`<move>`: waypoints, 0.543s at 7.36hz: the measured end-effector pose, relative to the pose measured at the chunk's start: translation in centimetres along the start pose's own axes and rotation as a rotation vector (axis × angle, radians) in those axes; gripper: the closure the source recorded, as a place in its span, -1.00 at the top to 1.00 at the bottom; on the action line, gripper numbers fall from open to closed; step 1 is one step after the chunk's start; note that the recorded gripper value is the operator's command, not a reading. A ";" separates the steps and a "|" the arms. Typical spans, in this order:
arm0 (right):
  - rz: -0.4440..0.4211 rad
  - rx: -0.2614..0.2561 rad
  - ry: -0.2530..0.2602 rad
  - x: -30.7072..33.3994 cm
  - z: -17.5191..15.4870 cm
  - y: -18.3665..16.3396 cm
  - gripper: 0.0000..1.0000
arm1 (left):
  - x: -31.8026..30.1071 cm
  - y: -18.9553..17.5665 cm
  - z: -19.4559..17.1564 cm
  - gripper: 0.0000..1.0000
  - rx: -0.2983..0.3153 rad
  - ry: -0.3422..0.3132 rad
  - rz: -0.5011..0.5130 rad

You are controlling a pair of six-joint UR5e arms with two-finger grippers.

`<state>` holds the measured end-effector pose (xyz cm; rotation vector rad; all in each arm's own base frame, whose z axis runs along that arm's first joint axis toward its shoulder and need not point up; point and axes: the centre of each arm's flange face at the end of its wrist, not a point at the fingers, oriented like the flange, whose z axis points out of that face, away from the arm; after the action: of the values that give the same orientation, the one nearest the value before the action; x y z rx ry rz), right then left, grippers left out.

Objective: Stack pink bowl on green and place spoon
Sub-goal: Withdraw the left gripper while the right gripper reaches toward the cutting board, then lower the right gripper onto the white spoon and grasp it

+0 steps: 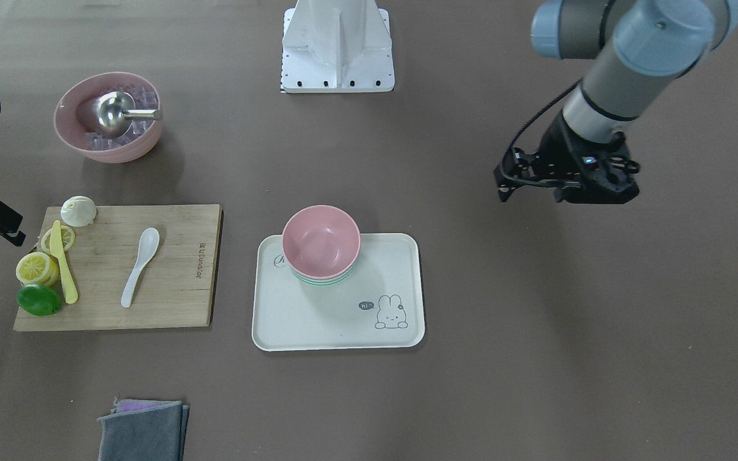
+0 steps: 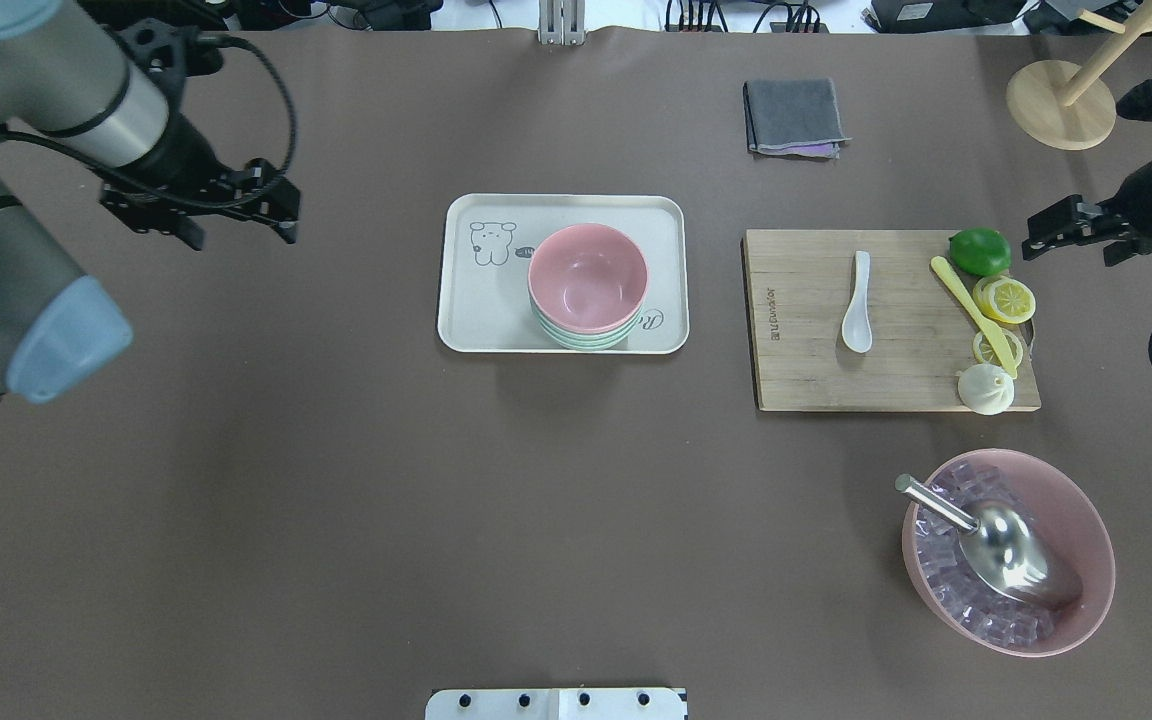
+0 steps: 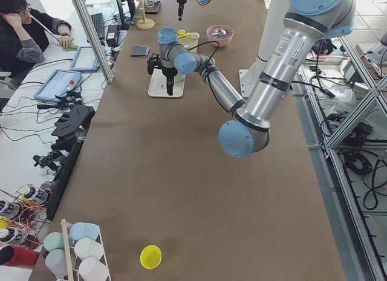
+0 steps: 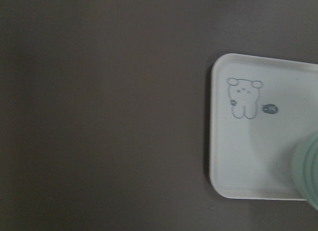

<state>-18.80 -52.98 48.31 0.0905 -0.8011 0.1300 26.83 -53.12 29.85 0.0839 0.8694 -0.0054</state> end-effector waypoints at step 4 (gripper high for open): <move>0.153 0.028 0.045 -10.2 4.9 2.8 0.95 | -27.4 -0.7 -2.0 0.97 -0.049 -0.141 0.239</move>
<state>-29.71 -51.73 44.44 0.0525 -0.7608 0.2872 7.62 -54.49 49.43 0.1392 0.7138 0.2314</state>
